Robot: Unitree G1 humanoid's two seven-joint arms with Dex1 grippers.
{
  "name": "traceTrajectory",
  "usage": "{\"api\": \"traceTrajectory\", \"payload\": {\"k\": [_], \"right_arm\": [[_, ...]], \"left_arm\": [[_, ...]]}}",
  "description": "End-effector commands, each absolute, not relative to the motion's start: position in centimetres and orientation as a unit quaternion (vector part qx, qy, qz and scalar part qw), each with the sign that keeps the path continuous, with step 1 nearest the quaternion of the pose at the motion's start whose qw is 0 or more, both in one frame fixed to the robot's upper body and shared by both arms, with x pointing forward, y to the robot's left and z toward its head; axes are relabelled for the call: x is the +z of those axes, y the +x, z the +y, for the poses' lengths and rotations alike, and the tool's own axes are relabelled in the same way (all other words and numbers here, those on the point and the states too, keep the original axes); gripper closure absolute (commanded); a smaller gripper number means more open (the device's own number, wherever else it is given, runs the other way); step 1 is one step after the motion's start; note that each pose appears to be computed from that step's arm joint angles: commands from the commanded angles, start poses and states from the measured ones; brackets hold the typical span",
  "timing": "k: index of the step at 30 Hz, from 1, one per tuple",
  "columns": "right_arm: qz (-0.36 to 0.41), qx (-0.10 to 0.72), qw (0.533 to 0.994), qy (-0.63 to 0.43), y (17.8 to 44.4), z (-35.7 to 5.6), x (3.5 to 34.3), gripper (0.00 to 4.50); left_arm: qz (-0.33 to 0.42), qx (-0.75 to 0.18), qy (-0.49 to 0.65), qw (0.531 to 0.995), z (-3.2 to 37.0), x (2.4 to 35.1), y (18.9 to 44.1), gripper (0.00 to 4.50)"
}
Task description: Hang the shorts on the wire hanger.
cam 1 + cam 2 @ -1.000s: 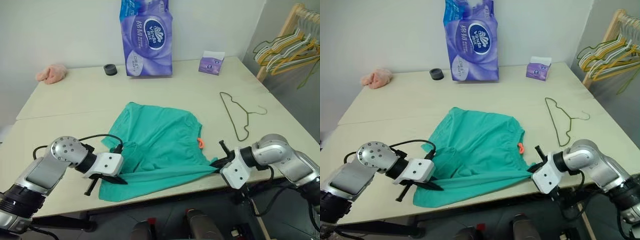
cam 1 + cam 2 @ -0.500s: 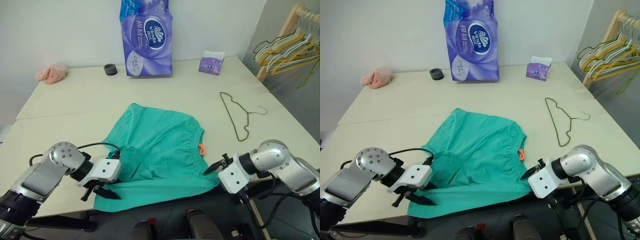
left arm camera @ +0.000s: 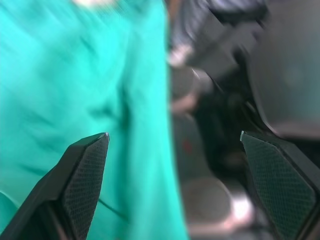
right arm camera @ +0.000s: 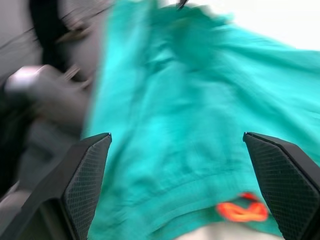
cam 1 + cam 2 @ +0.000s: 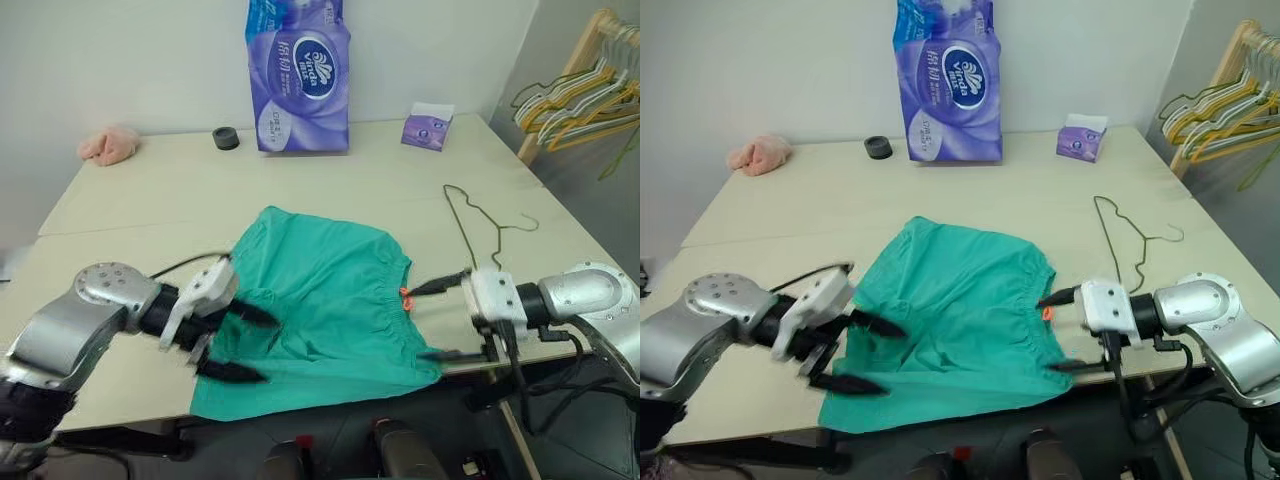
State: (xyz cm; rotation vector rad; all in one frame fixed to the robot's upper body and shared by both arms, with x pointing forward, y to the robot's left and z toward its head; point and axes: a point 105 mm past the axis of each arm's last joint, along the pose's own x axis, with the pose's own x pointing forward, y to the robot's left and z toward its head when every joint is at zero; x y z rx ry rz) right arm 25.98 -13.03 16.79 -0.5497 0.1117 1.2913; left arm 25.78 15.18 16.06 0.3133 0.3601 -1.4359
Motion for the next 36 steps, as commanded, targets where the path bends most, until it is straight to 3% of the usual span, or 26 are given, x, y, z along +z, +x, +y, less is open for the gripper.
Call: {"api": "traceTrajectory", "payload": {"k": [1, 4, 8, 13, 23, 26, 32, 36], "right_arm": [[0.045, 0.427, 0.881, -0.197, 30.3, -17.1, 18.2, 0.00], [0.079, 0.252, 0.947, -0.182, 33.2, -21.8, 17.3, 0.00], [0.118, 0.114, 0.975, -0.151, 35.0, -26.0, 15.7, 0.00], [0.170, 0.066, 0.976, -0.118, 36.6, -28.0, 13.2, 0.00], [0.266, 0.063, 0.959, -0.080, 39.0, -29.2, 9.2, 0.00], [0.306, 0.084, 0.946, -0.071, 38.9, -29.0, 7.9, 0.59], [0.370, 0.090, 0.924, -0.034, 38.2, -28.7, 5.7, 2.64], [0.355, 0.066, 0.932, -0.025, 38.8, -28.5, 5.7, 4.02]], "left_arm": [[0.104, -0.578, 0.217, 0.780, 15.3, 16.6, 29.2, 0.04], [0.062, -0.568, 0.194, 0.797, 13.7, 17.4, 30.6, 0.04], [0.038, -0.587, 0.164, 0.792, 12.0, 18.3, 31.1, 0.04], [0.034, -0.616, 0.177, 0.767, 11.1, 18.8, 31.4, 0.04], [0.021, -0.639, 0.198, 0.743, 10.0, 19.3, 32.0, 0.04], [0.020, -0.644, 0.206, 0.737, 9.9, 19.2, 31.9, 0.00], [0.014, -0.642, 0.215, 0.736, 9.8, 19.1, 32.1, 0.00], [0.018, -0.631, 0.213, 0.746, 10.3, 19.0, 32.3, 0.00]]}}
